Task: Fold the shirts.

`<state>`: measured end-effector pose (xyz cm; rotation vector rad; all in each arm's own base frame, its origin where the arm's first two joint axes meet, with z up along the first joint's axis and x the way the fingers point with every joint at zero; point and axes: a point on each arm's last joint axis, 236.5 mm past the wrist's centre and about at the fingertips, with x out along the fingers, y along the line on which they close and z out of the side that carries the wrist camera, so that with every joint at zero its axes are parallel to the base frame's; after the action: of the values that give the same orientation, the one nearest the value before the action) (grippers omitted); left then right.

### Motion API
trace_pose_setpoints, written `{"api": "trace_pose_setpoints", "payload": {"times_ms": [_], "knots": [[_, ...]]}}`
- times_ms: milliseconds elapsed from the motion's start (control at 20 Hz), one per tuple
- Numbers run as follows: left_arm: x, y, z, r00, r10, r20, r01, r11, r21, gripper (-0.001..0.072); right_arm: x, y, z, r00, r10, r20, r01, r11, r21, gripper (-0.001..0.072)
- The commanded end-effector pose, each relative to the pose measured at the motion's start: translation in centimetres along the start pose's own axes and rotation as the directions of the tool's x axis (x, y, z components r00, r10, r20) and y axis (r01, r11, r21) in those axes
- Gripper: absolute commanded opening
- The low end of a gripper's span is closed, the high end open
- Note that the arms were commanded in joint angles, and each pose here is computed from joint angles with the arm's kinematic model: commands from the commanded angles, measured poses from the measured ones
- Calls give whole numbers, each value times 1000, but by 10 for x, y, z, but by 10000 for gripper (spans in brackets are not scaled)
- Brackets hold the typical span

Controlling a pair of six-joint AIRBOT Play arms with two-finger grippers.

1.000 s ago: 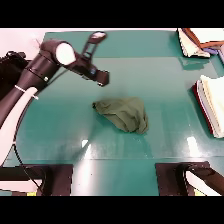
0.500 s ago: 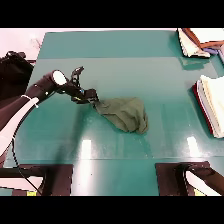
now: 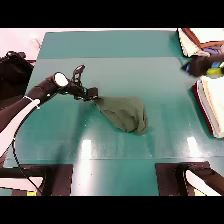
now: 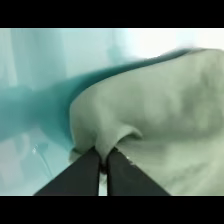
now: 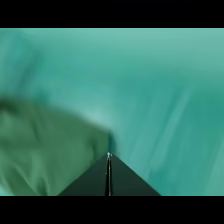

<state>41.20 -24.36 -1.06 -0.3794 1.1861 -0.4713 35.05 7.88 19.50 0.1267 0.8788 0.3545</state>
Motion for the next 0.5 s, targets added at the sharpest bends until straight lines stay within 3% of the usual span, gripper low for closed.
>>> {"api": "trace_pose_setpoints", "payload": {"times_ms": [0,50,100,150,300,400,450], "knots": [[-15,-8,18,1000,3,31,-6,997,77,32,52,-46,-94,971,-3,-238,47,983,179,26],[-17,-10,21,999,0,41,-3,997,79,32,65,-56,-124,952,10,-306,64,971,231,114],[-17,-10,23,999,-1,47,-3,997,80,32,81,-59,-157,924,54,-380,65,953,294,376],[-17,-10,24,999,-1,51,-3,997,79,32,96,-53,-186,892,126,-435,50,927,370,508],[-17,-10,22,999,-1,43,-2,997,79,32,139,-24,-226,834,293,-467,-23,865,501,501],[-17,-10,21,999,-1,38,-2,997,79,32,167,-5,-232,824,337,-456,-54,847,529,435],[-17,-10,20,999,-1,35,-2,997,79,32,179,5,-230,821,357,-445,-79,843,532,435]]}}
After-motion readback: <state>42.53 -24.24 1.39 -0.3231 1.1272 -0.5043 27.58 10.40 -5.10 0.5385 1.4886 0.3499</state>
